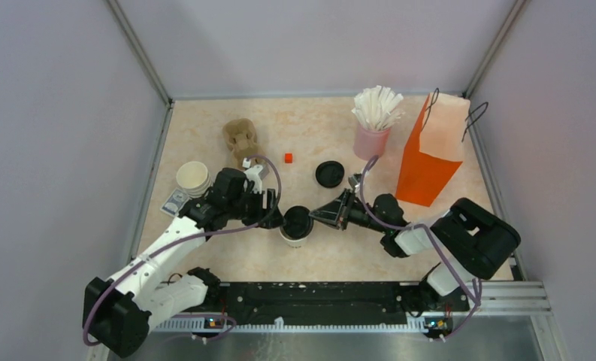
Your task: Pack the takeout coffee
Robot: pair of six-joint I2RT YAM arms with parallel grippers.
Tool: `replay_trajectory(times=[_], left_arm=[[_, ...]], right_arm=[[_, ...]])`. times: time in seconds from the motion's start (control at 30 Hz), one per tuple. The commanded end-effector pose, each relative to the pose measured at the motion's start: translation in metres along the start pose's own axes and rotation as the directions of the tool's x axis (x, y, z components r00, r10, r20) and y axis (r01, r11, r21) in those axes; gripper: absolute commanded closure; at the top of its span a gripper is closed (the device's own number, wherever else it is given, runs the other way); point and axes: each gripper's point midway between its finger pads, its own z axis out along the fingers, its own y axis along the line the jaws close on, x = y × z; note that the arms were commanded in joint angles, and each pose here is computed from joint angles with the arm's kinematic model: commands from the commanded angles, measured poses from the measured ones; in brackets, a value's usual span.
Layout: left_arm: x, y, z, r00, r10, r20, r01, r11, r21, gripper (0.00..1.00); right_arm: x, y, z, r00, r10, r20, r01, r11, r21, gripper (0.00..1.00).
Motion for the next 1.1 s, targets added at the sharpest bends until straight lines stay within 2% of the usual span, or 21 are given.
replay_trajectory(times=[0.0,0.33,0.67,0.93,1.07], left_arm=[[-0.011,-0.006,0.001,0.999,0.027,0.024,-0.028,0.999,0.032,0.3],[-0.013,-0.007,0.004,0.999,0.035,0.025,-0.036,0.998,0.041,0.3],[-0.012,-0.008,0.006,0.999,0.032,0.02,-0.033,0.998,0.05,0.3],[-0.015,-0.01,0.002,0.999,0.037,0.032,-0.039,0.998,0.05,0.31],[-0.015,-0.009,0.003,0.999,0.037,0.034,-0.039,0.998,0.045,0.31]], right_arm=[[-0.01,-0.002,0.002,0.996,-0.088,0.024,0.086,0.995,0.052,0.84],[-0.027,0.001,-0.003,0.959,-0.283,0.025,0.268,0.932,0.244,0.8],[-0.027,-0.003,-0.002,0.941,-0.339,-0.02,0.329,0.894,0.304,0.8],[-0.026,-0.004,0.0,0.902,-0.427,-0.065,0.416,0.819,0.395,0.78],[-0.034,-0.007,-0.008,0.89,-0.453,-0.041,0.42,0.783,0.458,0.78]])
